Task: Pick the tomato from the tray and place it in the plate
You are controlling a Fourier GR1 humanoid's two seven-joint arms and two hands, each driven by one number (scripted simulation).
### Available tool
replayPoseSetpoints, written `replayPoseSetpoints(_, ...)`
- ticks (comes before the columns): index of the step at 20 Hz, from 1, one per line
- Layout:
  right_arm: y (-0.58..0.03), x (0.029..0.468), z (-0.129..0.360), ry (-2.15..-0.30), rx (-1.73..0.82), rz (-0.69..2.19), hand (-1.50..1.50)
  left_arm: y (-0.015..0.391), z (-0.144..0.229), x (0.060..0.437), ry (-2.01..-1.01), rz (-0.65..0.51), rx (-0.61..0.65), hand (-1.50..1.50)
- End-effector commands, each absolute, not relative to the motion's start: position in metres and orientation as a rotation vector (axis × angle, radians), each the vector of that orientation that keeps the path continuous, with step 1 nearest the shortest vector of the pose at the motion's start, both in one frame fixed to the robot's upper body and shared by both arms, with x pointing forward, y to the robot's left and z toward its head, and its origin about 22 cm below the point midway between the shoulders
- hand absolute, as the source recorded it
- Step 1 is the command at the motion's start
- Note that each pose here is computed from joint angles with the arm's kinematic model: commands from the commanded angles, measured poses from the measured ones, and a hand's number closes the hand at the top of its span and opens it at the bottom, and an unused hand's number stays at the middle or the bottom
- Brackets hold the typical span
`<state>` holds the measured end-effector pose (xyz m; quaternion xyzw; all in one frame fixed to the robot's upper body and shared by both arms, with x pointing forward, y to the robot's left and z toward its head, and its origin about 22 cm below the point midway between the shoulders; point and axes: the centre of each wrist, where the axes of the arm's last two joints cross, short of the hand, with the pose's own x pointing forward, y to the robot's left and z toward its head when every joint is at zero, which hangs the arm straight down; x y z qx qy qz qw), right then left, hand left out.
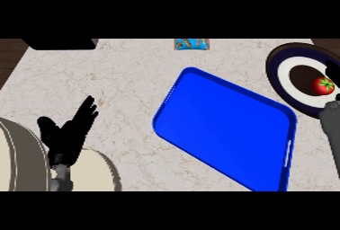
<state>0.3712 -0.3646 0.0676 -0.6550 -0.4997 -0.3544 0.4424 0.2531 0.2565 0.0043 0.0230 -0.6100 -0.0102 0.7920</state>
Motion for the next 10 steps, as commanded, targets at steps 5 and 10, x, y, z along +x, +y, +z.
replayPoseSetpoints(5,-0.324,0.329,0.059,-1.399,-1.392,-0.9,-1.5,0.241,-0.03,0.228,-1.183,0.006,-0.001,0.0)
replayPoseSetpoints(10,-0.302,0.287,0.036,-1.43,-1.295,-0.8,-1.5,0.24,-0.025,0.238,-1.194,0.027,0.005,0.0)
